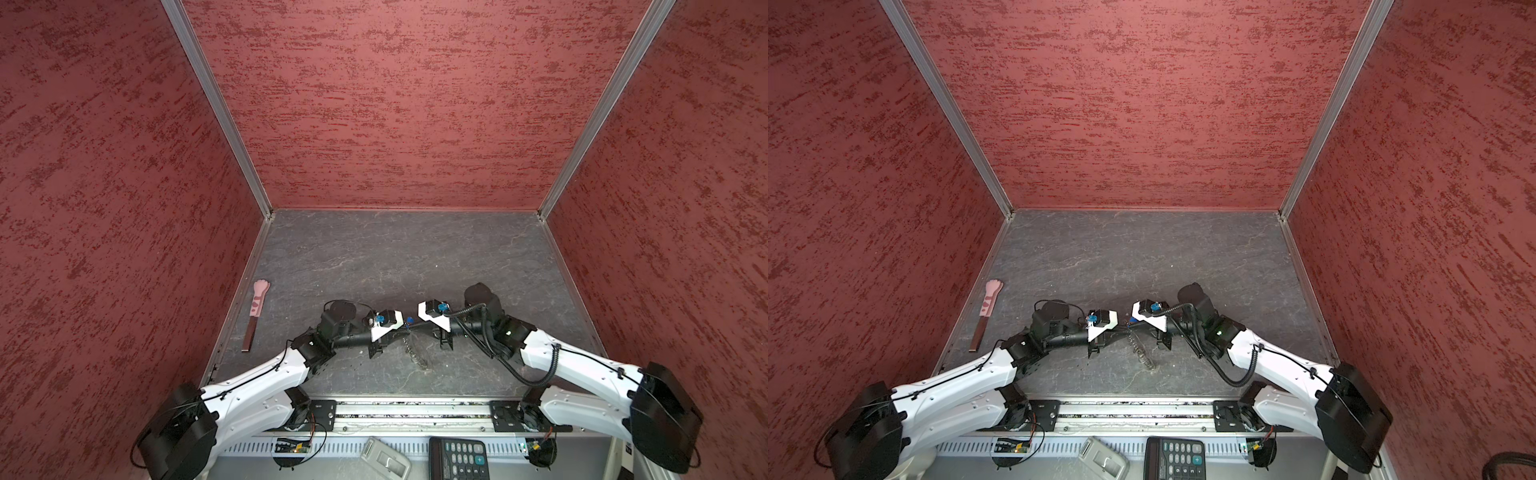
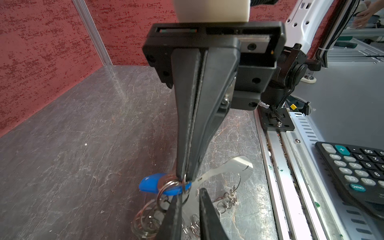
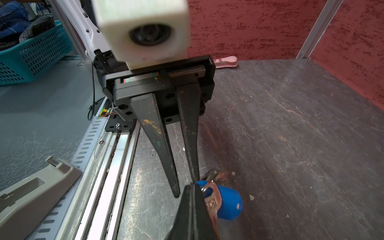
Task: Attach keys to a key ring
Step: Insert the key into the keyring.
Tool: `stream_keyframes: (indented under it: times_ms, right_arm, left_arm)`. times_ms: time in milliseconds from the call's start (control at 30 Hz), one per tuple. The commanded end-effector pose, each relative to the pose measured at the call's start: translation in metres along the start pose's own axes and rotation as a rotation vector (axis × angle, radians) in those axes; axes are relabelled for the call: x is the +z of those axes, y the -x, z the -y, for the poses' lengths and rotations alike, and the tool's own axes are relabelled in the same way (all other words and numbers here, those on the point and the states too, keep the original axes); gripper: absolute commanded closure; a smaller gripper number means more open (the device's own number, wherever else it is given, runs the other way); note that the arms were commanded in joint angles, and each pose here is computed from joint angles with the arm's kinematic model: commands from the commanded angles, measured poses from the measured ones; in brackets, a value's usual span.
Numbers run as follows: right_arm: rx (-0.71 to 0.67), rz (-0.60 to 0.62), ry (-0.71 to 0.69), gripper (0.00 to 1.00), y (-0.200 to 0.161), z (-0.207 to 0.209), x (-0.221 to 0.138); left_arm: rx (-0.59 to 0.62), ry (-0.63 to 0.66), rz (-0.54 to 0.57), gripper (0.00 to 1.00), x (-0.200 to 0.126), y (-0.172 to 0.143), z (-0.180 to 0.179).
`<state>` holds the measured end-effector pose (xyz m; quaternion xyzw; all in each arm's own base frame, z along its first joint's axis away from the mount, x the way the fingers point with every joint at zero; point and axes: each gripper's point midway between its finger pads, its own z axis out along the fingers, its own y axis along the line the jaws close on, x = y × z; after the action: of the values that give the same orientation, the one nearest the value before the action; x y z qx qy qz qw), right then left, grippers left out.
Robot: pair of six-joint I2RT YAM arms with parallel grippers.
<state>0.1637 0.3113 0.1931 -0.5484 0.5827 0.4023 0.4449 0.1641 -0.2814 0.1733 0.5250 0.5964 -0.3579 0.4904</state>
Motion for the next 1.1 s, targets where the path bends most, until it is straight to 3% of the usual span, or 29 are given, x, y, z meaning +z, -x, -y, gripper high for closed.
stream_keyframes:
  times_ms: [0,200,500,800,1067]
  right_arm:
    - [-0.063,0.179,0.01,1.0,0.04,-0.006,-0.008]
    - [-0.086,0.287,-0.017,1.0,0.053,-0.008,-0.018]
    - [-0.102,0.325,-0.142,1.0,0.057,0.006,-0.032]
    - [-0.121,0.214,-0.097,1.0,0.038,0.002,-0.026]
    - [-0.191,0.074,-0.047,1.0,0.011,-0.005,-0.021]
  left_arm:
    - [0.046,0.036,0.077,0.8,-0.005,0.022,-0.007]
    - [0.046,0.055,0.074,0.78,-0.007,0.02,-0.01]
    - [0.039,0.062,0.036,0.8,-0.003,0.014,-0.014]
    - [0.017,0.107,0.091,0.79,-0.015,0.036,-0.019]
    - [-0.12,0.129,0.088,0.69,-0.021,0.057,-0.027]
